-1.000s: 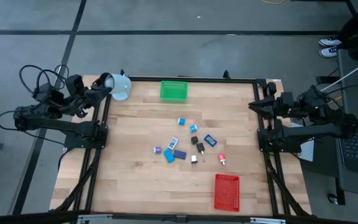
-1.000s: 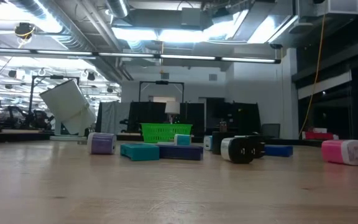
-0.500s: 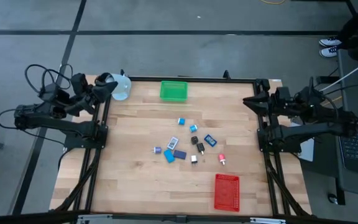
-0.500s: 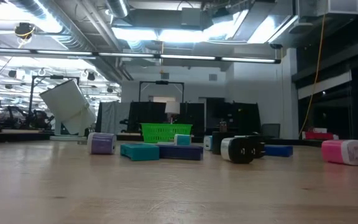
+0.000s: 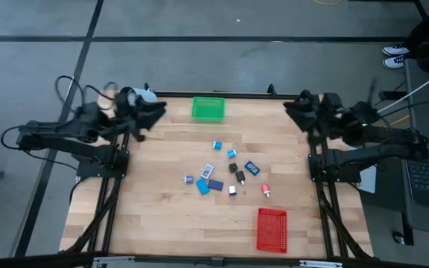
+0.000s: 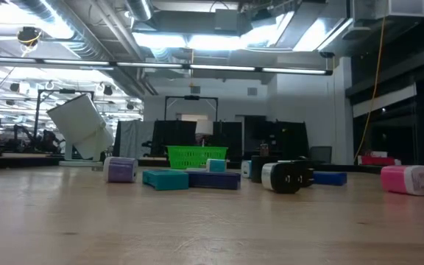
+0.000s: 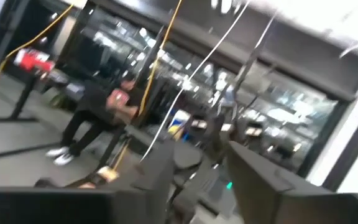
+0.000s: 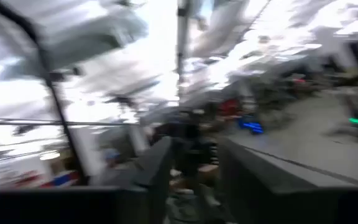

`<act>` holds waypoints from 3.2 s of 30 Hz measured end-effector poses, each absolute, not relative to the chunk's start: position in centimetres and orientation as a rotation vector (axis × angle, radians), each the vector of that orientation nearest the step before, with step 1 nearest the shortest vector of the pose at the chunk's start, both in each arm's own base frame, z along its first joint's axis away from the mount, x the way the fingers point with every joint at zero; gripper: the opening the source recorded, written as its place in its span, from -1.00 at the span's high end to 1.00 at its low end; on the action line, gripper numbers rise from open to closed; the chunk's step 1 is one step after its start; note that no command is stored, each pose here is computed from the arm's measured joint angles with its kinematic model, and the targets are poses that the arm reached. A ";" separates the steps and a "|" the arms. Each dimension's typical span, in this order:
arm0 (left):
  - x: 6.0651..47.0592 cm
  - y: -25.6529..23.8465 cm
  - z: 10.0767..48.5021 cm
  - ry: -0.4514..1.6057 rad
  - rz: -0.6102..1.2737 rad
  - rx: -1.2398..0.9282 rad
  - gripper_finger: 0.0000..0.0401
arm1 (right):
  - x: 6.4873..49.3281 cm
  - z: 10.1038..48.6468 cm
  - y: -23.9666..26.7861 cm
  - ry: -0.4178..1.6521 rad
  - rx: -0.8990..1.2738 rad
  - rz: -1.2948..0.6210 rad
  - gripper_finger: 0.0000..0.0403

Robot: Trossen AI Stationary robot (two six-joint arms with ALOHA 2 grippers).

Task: Pick & Place Office items
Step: Put the dark blue charger adapter into the green bin

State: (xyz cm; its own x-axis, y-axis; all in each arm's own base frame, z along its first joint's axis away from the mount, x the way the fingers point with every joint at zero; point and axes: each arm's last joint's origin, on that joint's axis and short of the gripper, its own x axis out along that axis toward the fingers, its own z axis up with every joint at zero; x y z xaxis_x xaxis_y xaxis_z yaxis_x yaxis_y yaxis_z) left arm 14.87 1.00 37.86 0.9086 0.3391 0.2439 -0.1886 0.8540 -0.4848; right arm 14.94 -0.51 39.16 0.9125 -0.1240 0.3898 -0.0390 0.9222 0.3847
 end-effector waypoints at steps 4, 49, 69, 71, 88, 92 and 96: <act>17.3 1.1 36.4 -0.218 0.342 -0.404 -0.21 | 16.6 38.5 -1.0 -0.419 0.417 -0.217 -0.07; 27.7 -7.2 18.2 1.117 0.140 -0.040 -0.30 | 18.5 38.2 -1.4 -0.511 0.525 -0.382 -0.25; 29.4 -6.4 13.7 1.220 0.217 -0.046 -0.19 | 18.6 38.1 -1.2 -0.497 0.549 -0.359 -0.25; 29.6 -6.3 13.7 1.209 0.211 -0.062 -0.09 | 18.6 38.1 -1.2 -0.498 0.549 -0.360 -0.25; 31.9 -0.8 17.0 0.914 0.240 -0.505 0.38 | 18.6 38.1 -1.2 -0.491 0.519 -0.356 -0.25; 32.3 2.6 21.3 0.593 0.294 -0.572 0.38 | 18.7 38.1 -1.1 -0.482 0.512 -0.312 -0.25; 31.4 6.1 24.9 0.360 0.351 -0.565 0.38 | 18.6 38.2 -1.0 -0.488 0.507 -0.284 -0.25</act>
State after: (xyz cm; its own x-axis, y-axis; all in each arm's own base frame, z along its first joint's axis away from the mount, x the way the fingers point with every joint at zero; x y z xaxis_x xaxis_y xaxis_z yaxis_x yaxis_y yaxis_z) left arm 31.40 6.11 24.91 0.8797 0.2216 -0.4207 -0.4151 0.7894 -0.4522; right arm 18.64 -1.03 38.22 0.8482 -0.3756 0.3736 0.1398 0.8389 0.5261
